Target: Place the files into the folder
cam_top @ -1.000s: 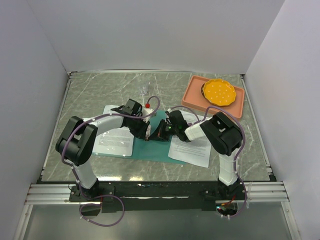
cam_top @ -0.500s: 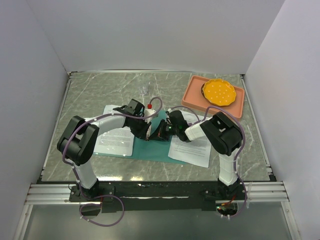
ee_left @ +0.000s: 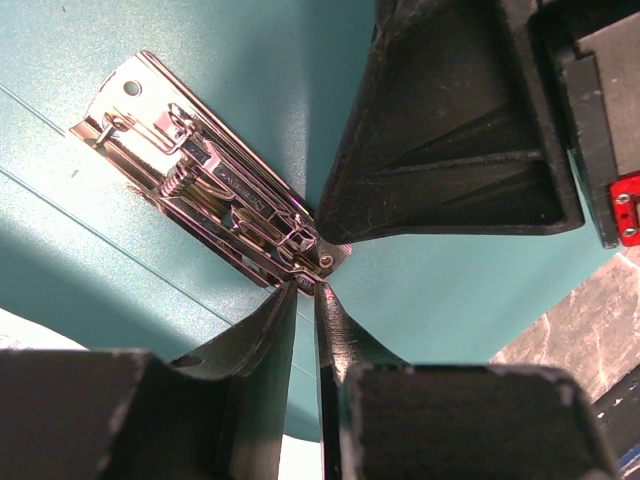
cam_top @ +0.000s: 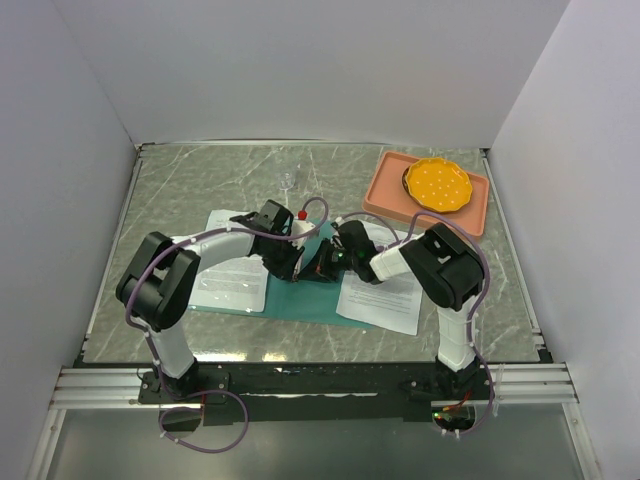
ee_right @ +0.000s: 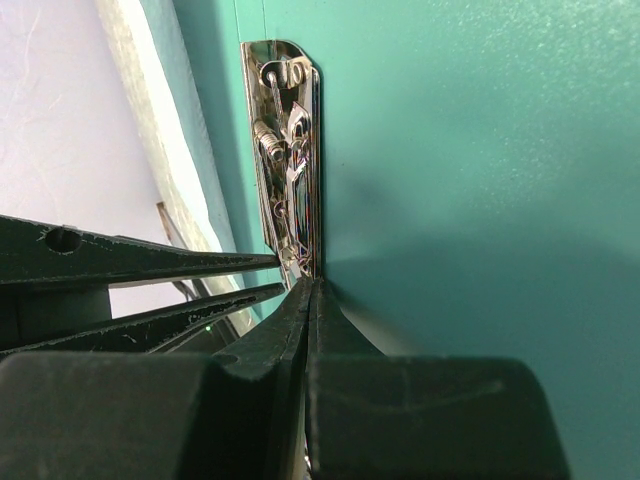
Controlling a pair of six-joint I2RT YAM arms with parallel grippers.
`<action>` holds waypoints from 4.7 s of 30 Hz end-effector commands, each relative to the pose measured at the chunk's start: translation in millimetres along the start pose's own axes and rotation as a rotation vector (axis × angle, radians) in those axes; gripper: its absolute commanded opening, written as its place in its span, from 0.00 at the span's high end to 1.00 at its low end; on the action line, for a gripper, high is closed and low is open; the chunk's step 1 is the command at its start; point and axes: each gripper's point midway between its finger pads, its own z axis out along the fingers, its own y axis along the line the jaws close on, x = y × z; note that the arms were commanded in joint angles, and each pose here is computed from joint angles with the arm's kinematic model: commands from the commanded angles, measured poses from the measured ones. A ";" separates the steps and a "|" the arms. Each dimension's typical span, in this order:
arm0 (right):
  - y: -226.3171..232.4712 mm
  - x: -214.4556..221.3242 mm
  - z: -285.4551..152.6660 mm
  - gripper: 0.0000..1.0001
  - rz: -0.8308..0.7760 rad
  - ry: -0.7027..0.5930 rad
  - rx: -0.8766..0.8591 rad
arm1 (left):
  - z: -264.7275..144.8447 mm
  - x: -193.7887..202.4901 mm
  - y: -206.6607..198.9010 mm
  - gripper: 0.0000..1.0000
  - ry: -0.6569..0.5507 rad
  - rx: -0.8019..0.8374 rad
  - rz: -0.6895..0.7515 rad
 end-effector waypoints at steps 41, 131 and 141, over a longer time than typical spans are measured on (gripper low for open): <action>78.8 18.9 4.9 1.00 -0.500 -0.078 -0.226 | -29.5 -7.6 108.4 0.83 -0.095 -0.341 -0.210; -35.8 62.1 -104.9 0.54 -0.604 -0.057 1.052 | -182.2 21.7 59.8 0.63 -0.205 -0.516 -0.132; -34.4 58.8 -108.5 0.74 -0.610 -0.077 1.058 | -177.9 25.8 58.3 0.63 -0.197 -0.504 -0.126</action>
